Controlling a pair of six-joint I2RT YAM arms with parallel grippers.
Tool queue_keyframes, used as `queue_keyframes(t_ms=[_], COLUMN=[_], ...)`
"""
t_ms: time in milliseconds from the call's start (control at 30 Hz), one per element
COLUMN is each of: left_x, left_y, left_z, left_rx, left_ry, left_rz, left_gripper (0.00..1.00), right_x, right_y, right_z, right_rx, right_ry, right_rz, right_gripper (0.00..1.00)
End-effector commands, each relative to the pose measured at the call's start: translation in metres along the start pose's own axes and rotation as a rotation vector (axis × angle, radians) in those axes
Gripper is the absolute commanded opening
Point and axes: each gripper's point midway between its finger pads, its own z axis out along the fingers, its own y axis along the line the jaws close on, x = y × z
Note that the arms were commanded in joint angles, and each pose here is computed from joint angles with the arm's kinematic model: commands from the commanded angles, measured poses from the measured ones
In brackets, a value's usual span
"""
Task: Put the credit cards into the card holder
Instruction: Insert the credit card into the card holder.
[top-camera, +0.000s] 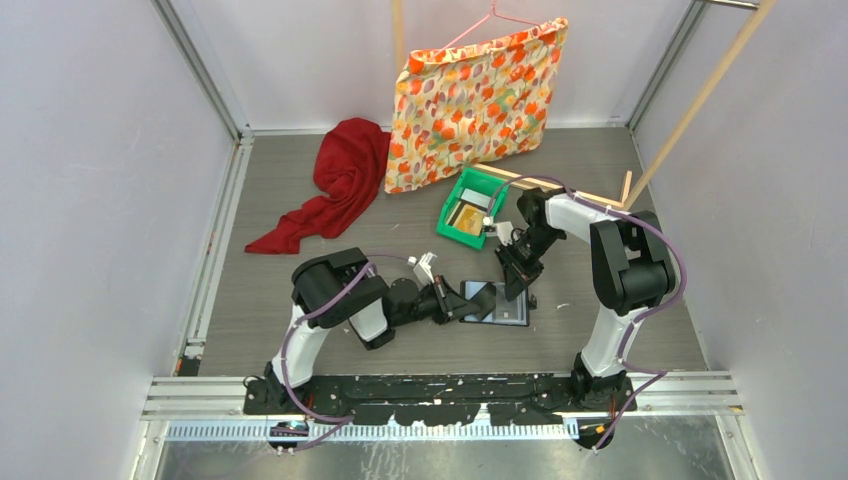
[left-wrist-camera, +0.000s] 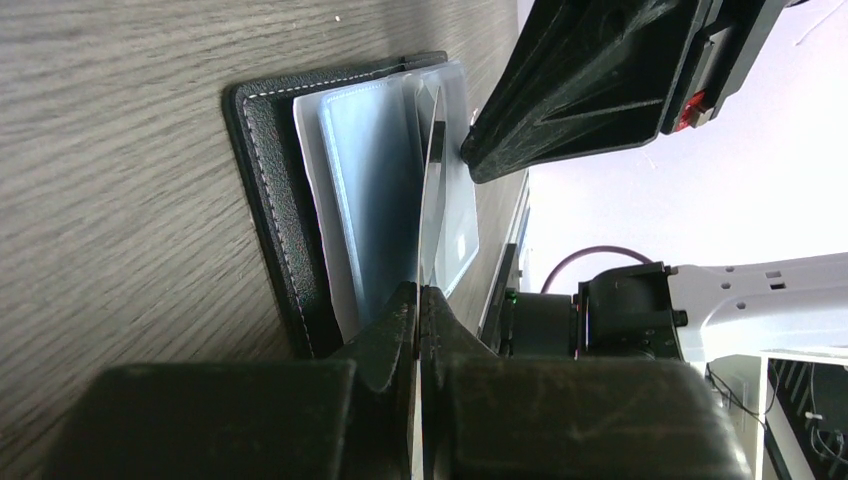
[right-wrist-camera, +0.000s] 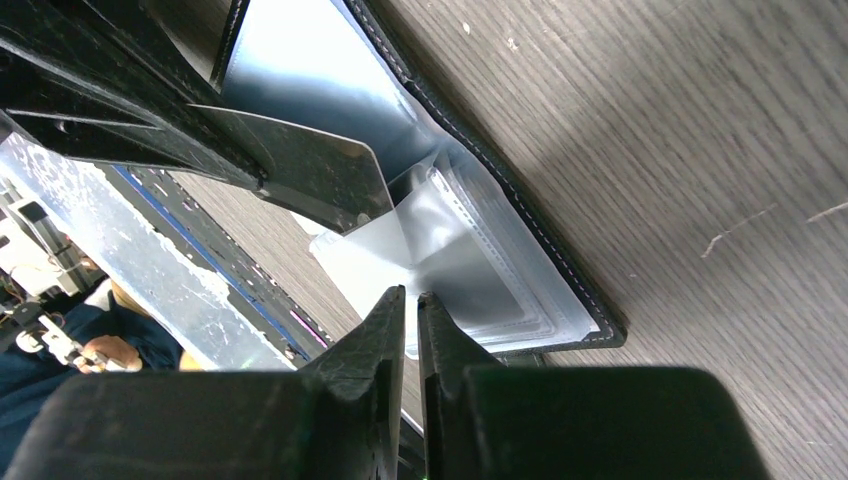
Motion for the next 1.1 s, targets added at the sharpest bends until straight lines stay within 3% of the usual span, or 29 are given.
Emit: queue_keyframes(t_ms=[0,700,867,1067], left_x=[-0.003,0.004,0.005,0.008], left_y=[0.002,0.004,0.001,0.000], left_z=[0.001,0.015,0.020,0.019], left_rx=[-0.010,-0.051,-0.040,-0.039], left_ry=[-0.064,-0.185,-0.189,-0.174], left_rz=[0.003,-0.060,-0.071,-0.059], left_gripper=[0.00,0.03,0.09,0.24], right_x=[-0.008,-0.023,-0.028,-0.024], right_y=[0.003,0.029,0.026,0.006], right_z=[-0.005,-0.014,-0.008,0.001], right_rx=[-0.004,-0.126,-0.137,-0.063], right_ry=[-0.018,-0.114,-0.120,-0.075], right_rz=[-0.025,-0.040,-0.006,0.044], right_gripper=[0.16,0.29,0.28,0.21])
